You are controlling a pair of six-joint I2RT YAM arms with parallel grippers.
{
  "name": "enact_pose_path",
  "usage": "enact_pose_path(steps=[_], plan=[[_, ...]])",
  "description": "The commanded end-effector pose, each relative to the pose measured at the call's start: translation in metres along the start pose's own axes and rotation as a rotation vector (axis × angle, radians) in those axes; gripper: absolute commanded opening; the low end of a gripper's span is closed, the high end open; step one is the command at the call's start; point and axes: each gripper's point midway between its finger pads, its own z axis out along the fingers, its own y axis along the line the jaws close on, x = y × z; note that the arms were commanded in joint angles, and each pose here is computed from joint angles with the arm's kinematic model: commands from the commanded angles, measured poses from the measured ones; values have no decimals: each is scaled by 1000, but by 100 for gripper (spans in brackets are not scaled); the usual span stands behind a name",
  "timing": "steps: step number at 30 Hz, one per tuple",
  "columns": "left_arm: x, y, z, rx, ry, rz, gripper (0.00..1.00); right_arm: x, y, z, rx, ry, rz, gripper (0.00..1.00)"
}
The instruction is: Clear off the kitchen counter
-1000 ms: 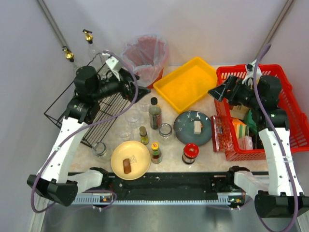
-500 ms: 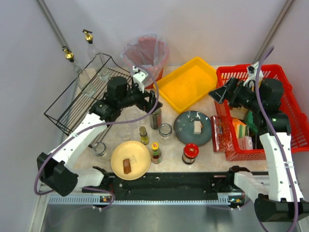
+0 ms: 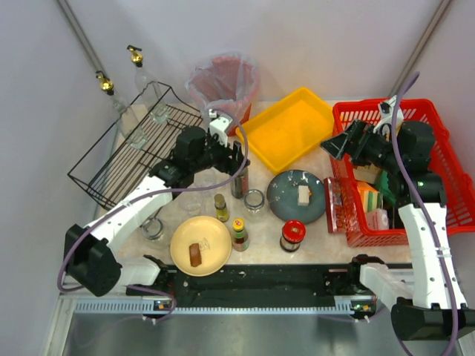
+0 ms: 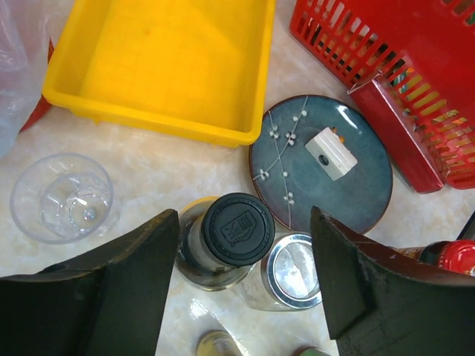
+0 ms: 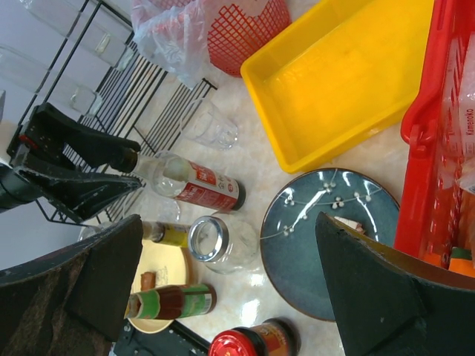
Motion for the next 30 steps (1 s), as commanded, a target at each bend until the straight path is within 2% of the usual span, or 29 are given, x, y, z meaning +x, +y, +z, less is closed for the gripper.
enact_pose_path(steps=[1,9,19,21,30], plan=[[-7,3,10,-24,-58,26,72,-9,3,-4,-4,-37,-29,96],[-2,10,16,-69,-91,53,55,-6,0,-3,4,-27,-27,97],[-11,9,13,-85,-123,80,8,-8,-1,-6,20,-37,-42,96],[-20,6,10,-81,-144,84,1,-8,-1,-6,20,-36,-41,96],[-70,-7,-16,-91,-273,105,0,-8,-2,-6,23,-39,-41,96]])
